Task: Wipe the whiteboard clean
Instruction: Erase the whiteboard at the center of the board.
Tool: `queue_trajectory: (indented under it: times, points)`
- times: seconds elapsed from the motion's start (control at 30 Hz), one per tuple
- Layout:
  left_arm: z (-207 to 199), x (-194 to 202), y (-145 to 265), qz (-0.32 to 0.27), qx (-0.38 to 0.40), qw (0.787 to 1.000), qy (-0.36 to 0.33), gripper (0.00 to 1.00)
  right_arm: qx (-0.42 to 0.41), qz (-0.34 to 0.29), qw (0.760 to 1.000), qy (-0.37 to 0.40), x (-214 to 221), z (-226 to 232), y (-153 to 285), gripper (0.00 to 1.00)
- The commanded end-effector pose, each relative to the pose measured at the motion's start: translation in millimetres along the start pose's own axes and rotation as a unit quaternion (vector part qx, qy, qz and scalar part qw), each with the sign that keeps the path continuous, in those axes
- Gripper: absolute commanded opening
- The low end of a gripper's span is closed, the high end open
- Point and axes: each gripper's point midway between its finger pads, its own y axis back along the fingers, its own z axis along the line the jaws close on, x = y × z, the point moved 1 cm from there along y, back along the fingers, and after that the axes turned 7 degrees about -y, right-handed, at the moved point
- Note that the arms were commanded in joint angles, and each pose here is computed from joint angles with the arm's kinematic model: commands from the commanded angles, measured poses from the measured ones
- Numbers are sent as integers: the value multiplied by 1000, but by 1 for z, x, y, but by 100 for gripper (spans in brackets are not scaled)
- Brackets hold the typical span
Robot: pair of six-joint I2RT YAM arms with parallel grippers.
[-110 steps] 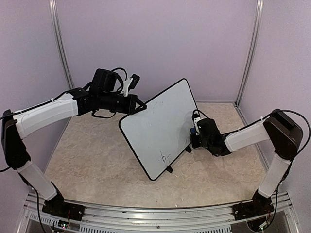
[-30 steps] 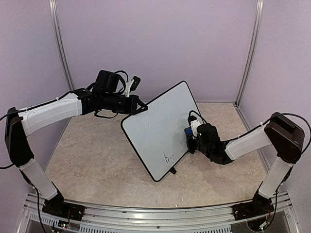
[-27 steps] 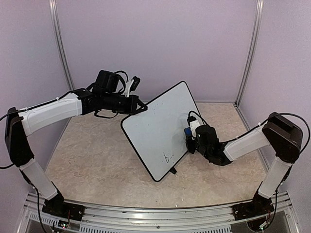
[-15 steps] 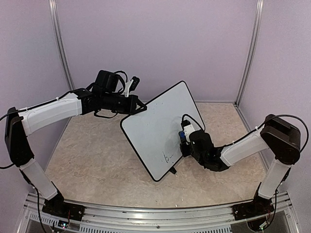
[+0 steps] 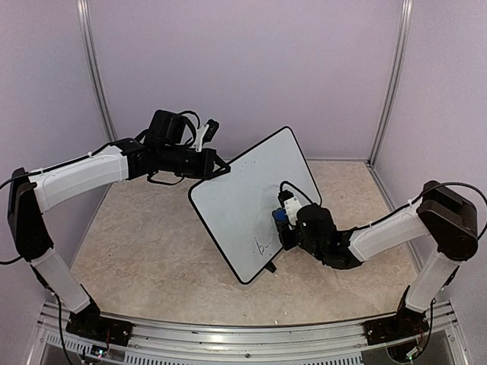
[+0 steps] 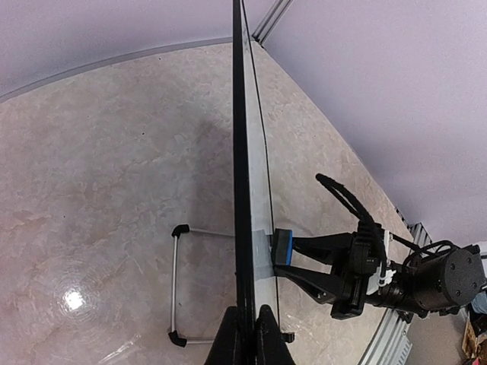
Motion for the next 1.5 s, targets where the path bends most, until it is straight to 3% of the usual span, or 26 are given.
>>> queue_trajectory:
  times: [0.0,0.43,0.77,1.47]
  points:
    - [-31,23,-17,33,71,996,-47,0,-126,71,989,22,37,50,14,29]
    - [-28,21,-15,30,66,996,-41,0,4,63,998,-6,2,-36,30,29]
    - [-26,23,-18,32,63,997,-39,0,41,108,993,10,29,-55,18,29]
    - [-25,22,-17,31,62,997,-38,0,-123,74,990,-4,40,61,9,29]
